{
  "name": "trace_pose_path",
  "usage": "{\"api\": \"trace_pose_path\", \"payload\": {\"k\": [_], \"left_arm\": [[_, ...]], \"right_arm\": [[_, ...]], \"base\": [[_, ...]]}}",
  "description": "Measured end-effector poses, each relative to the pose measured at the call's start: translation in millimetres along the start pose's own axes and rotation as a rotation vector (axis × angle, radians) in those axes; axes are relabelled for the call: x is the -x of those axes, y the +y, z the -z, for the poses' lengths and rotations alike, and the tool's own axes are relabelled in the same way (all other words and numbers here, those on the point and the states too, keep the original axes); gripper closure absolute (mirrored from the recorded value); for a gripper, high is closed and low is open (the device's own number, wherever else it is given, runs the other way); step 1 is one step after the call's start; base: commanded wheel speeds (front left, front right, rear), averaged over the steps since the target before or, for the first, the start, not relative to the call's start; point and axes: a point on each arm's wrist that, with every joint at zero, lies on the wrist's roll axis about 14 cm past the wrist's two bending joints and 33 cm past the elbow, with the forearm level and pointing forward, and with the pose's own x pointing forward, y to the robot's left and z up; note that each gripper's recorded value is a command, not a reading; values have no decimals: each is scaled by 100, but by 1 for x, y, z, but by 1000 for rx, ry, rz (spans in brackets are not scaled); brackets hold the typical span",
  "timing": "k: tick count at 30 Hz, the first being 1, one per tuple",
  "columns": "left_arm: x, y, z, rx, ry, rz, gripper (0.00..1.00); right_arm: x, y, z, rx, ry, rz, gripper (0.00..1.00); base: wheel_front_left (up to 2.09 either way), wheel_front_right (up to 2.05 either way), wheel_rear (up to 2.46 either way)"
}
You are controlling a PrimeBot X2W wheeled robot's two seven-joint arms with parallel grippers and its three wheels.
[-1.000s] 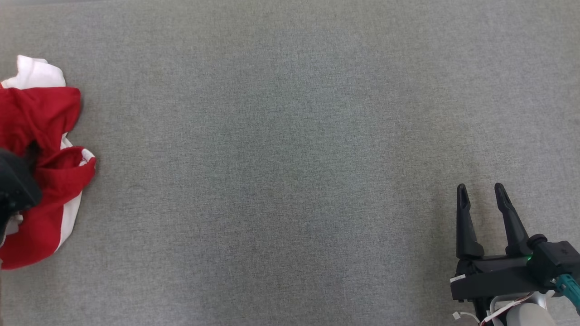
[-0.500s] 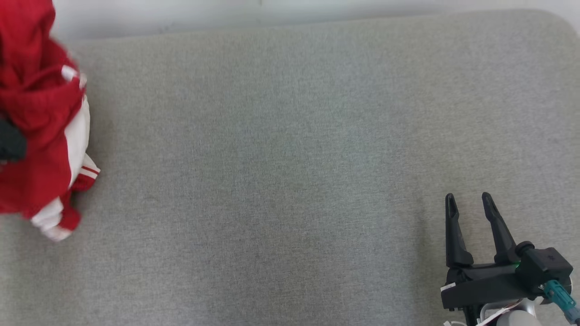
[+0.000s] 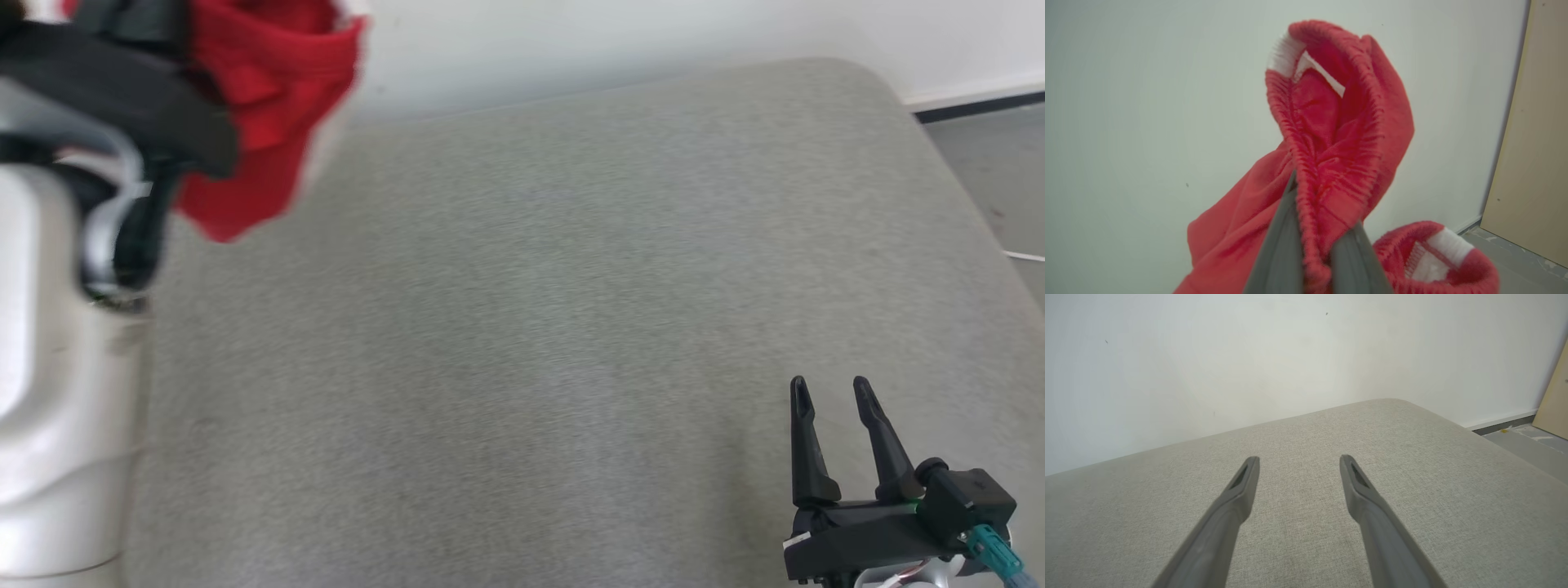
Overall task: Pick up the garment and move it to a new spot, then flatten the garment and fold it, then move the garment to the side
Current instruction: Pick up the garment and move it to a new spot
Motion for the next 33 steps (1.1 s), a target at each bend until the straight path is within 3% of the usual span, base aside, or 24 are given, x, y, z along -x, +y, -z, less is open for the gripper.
{"api": "trace_pose_path", "payload": {"k": [1, 3, 4, 12, 16, 22, 28, 33], "left_arm": [[-13, -35, -4, 40, -21, 76, 100], [-24, -69, -5, 97, -32, 148, 100], [-24, -69, -5, 97, -32, 148, 100], [-43, -172, 15, 260, -30, 352, 100], [-39, -194, 48, 335, 17, 383, 100], [-3, -174, 141, 402, 207, 271, 100], [57, -111, 215, 360, 370, 76, 100], [103, -53, 238, 333, 425, -100, 100]], "right_arm": [[7, -9, -3, -2, -5, 27, 0], [14, -15, -5, -10, -11, 50, 0], [14, -15, -5, -10, -11, 50, 0], [35, -42, -14, -34, -33, 146, 0], [42, -55, -11, -26, -20, 189, 0], [34, -54, -3, -16, 8, 183, 0], [19, -36, 6, -9, 30, 120, 0], [10, -21, 10, -6, 37, 71, 0]], "base": [[0, 0, 0], [0, 0, 0], [0, 0, 0], [0, 0, 0], [0, 0, 0], [0, 0, 0], [0, 0, 0], [0, 0, 0]]}}
